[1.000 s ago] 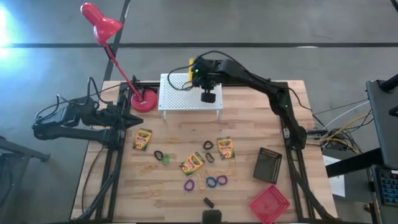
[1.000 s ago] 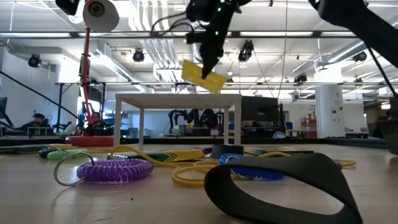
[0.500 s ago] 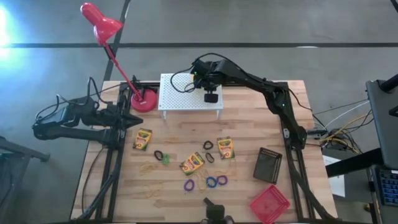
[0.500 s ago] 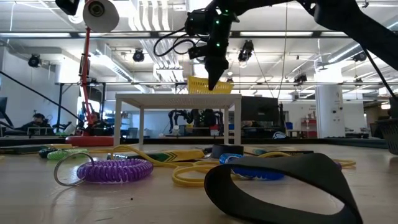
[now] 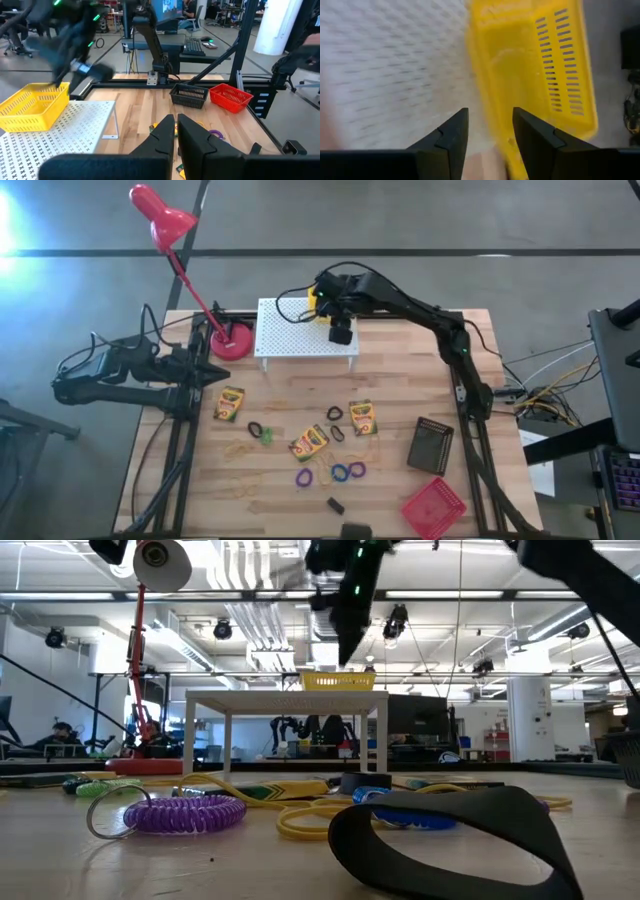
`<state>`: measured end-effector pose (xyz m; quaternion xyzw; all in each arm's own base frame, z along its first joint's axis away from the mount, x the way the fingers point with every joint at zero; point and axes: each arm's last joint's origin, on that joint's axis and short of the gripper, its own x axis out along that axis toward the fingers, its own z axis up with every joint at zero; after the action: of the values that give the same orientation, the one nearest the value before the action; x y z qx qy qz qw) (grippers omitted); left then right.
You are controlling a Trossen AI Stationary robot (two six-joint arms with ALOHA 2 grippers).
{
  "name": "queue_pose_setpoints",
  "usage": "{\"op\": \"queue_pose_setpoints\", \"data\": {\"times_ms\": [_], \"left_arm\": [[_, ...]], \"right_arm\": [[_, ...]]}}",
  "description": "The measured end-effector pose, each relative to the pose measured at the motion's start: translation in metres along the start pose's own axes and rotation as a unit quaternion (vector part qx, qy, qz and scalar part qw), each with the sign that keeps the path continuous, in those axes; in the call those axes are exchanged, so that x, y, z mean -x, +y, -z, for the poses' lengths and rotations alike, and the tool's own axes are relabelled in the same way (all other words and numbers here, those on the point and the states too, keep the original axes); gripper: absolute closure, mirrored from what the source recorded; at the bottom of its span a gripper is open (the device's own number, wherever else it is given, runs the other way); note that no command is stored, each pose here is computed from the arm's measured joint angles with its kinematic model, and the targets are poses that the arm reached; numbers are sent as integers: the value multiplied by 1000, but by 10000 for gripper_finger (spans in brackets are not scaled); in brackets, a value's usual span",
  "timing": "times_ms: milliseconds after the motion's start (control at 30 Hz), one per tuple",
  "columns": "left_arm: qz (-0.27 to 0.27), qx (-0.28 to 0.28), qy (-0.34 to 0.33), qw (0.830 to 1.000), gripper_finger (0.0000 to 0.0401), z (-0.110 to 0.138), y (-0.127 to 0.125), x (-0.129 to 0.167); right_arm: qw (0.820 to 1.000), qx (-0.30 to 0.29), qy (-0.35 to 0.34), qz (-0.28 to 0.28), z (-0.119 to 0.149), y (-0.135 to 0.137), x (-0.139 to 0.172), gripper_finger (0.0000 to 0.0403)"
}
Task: Pick & Place Office Desk Supplies
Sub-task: Put the black bin on the shelf
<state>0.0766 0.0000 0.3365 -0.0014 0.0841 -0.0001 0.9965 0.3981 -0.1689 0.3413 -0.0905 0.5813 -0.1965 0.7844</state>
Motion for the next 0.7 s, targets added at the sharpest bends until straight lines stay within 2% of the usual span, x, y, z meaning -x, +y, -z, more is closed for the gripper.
{"op": "queue_pose_setpoints", "data": {"times_ms": [133, 233, 333, 467, 533, 600, 700], "left_arm": [[0, 0, 0, 1000, 373, 0, 0, 0], [0, 0, 0, 1000, 373, 0, 0, 0], [0, 0, 0, 1000, 373, 0, 0, 0], [0, -1, 0, 1000, 373, 0, 0, 0], [0, -2, 0, 1000, 373, 0, 0, 0], [0, -2, 0, 1000, 373, 0, 0, 0], [0, -2, 0, 1000, 373, 0, 0, 0]], "right_arm": [[997, -17, -11, -78, 15, 24, 49, 262], [990, -43, -2, -134, 35, 54, 72, 270], [986, -73, 14, -148, 63, 92, 87, 278], [975, -174, 42, -133, 109, 142, 95, 286], [956, -252, 72, -133, 134, 165, 95, 289], [921, -347, 114, -132, 160, 183, 94, 291], [873, -444, 168, -114, 196, 207, 88, 283]]}}
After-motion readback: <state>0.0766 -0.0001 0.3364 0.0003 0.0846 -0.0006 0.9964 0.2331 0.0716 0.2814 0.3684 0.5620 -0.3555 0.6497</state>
